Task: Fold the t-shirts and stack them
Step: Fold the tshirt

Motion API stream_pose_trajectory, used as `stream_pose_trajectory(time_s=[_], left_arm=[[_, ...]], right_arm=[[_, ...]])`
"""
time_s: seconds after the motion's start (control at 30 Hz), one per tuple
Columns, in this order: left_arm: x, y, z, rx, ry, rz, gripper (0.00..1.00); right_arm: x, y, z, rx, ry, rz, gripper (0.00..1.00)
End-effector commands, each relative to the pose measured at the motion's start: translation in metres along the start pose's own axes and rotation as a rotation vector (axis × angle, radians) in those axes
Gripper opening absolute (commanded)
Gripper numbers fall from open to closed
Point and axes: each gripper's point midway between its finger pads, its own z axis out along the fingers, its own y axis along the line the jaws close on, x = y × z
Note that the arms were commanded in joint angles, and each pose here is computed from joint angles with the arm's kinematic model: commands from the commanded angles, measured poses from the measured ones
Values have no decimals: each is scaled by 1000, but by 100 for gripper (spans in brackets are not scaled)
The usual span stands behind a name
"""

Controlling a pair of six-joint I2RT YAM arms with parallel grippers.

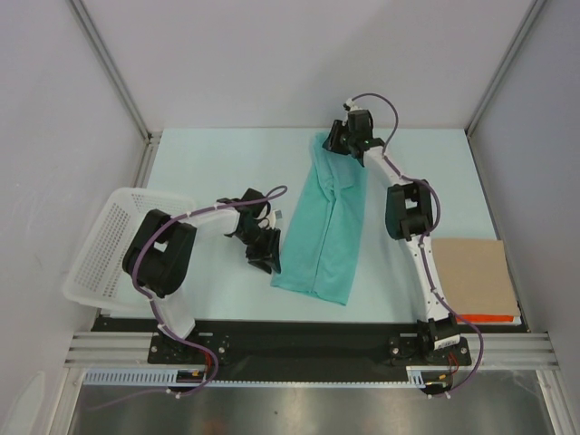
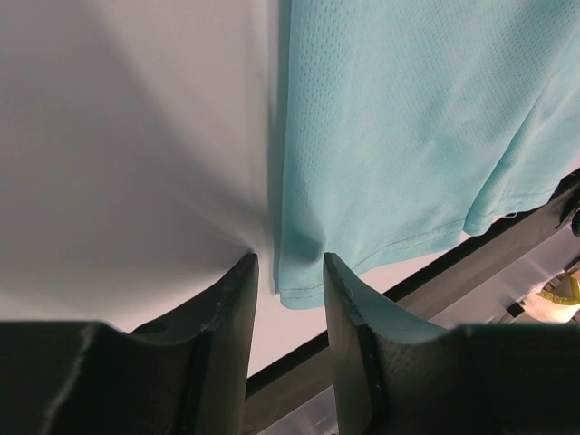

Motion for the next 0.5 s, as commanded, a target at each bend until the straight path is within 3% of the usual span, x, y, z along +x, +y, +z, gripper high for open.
stream_pose_trajectory(time_s=[0.0,0.47], left_arm=[[1,-1,1,30,1,21,41],[6,0,3,38,11,19,43]], right_arm=[[-58,35,-35,-31,-100,-47,36],[-26,43,-22,-32,-45,-22,31]])
